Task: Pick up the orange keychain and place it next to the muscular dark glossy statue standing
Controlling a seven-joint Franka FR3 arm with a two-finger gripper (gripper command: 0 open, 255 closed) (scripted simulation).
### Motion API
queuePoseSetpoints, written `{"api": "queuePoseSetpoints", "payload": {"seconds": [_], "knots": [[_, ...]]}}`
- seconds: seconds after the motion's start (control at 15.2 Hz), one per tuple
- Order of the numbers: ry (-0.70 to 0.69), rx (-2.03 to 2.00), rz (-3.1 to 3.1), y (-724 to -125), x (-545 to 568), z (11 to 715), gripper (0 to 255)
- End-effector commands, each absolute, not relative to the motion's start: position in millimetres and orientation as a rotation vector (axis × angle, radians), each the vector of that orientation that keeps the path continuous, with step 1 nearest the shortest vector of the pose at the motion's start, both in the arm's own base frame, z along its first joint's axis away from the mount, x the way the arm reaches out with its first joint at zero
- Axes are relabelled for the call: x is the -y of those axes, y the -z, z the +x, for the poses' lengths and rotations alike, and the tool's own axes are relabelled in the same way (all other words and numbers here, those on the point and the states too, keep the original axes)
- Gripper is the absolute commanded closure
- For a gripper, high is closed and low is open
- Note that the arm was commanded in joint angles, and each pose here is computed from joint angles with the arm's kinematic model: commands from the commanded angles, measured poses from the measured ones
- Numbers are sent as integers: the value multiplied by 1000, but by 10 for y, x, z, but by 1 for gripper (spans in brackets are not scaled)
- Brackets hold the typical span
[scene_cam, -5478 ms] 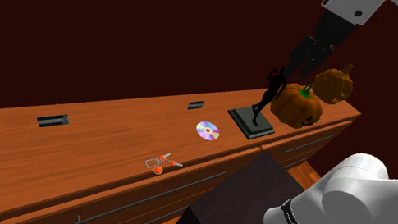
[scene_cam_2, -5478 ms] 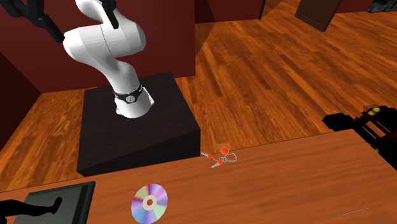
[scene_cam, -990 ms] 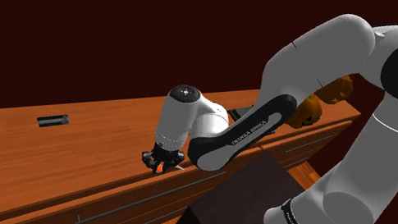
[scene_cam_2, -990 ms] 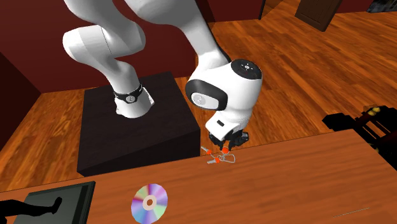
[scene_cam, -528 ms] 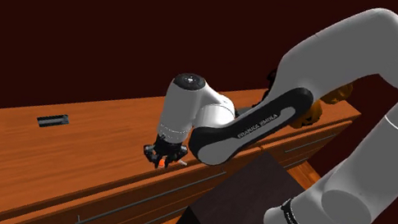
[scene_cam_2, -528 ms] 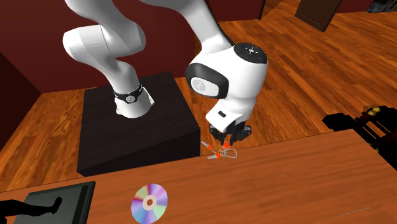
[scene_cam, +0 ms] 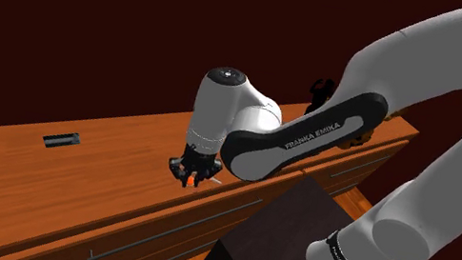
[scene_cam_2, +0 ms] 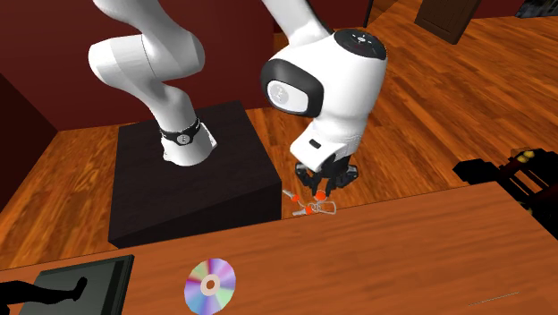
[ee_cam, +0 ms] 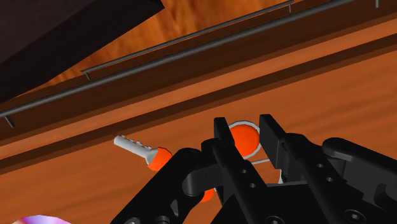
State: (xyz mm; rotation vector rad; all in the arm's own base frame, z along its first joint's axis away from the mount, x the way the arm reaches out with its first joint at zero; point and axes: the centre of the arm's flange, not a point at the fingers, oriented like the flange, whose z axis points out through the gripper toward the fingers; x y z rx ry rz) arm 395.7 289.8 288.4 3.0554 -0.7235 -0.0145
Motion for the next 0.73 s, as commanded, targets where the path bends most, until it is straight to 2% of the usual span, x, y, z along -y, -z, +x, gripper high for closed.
{"api": "queuePoseSetpoints", "payload": {"seconds": [0.0,0.66], "knots": [[15,724,3055,-2993,-2898,3956,255],[15,724,3055,-3521,-2898,3956,255]]}}
